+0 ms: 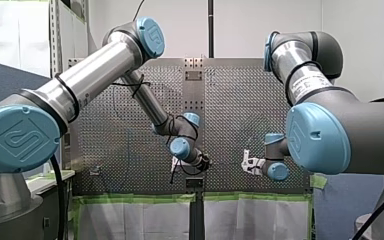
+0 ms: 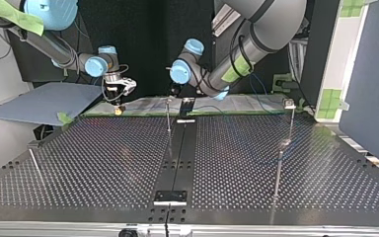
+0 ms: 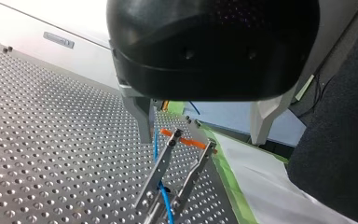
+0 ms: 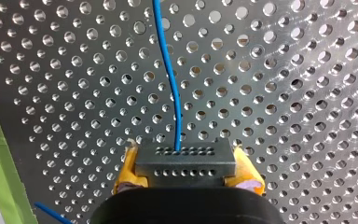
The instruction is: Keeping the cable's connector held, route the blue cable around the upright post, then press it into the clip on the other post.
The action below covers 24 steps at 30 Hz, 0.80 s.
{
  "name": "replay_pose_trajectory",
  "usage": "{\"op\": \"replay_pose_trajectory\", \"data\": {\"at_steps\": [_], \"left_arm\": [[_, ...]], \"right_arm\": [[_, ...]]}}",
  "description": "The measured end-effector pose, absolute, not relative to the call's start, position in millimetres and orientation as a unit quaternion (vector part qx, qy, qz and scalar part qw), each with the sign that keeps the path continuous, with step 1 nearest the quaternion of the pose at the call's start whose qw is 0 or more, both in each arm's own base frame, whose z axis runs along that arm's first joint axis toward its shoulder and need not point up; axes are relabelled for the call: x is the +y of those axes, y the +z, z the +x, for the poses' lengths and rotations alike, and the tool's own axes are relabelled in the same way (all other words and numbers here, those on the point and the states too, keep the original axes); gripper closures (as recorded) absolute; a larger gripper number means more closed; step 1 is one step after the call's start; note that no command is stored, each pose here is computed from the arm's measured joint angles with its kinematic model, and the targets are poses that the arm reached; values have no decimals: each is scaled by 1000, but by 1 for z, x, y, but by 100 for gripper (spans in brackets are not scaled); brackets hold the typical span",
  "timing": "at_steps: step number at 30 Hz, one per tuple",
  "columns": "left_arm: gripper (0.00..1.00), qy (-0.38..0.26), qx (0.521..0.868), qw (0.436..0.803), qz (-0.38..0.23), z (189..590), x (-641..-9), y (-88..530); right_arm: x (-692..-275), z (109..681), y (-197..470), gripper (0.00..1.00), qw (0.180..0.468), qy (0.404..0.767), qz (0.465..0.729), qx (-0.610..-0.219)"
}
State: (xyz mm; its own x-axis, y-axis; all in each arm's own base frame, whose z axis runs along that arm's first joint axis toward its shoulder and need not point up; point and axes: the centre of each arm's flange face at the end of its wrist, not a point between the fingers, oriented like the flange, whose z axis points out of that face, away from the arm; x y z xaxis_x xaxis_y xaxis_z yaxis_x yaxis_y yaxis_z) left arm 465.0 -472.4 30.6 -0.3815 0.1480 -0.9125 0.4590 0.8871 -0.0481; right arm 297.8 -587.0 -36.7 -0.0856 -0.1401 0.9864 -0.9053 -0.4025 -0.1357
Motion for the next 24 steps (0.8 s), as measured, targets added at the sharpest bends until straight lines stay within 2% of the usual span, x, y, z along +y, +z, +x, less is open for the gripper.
{"op": "replay_pose_trajectory", "data": {"at_steps": [9, 19, 24], "left_arm": [[2, -130, 808, 549, 169, 454, -461, 50], [2, -148, 787, 591, 99, 438, -444, 90], [2, -148, 791, 589, 73, 423, -430, 104]], "right_arm": [[-587, 298, -37, 100, 324, 589, 595, -440], [-587, 298, -37, 100, 324, 590, 594, -440], [-587, 298, -37, 100, 324, 590, 594, -440]]}}
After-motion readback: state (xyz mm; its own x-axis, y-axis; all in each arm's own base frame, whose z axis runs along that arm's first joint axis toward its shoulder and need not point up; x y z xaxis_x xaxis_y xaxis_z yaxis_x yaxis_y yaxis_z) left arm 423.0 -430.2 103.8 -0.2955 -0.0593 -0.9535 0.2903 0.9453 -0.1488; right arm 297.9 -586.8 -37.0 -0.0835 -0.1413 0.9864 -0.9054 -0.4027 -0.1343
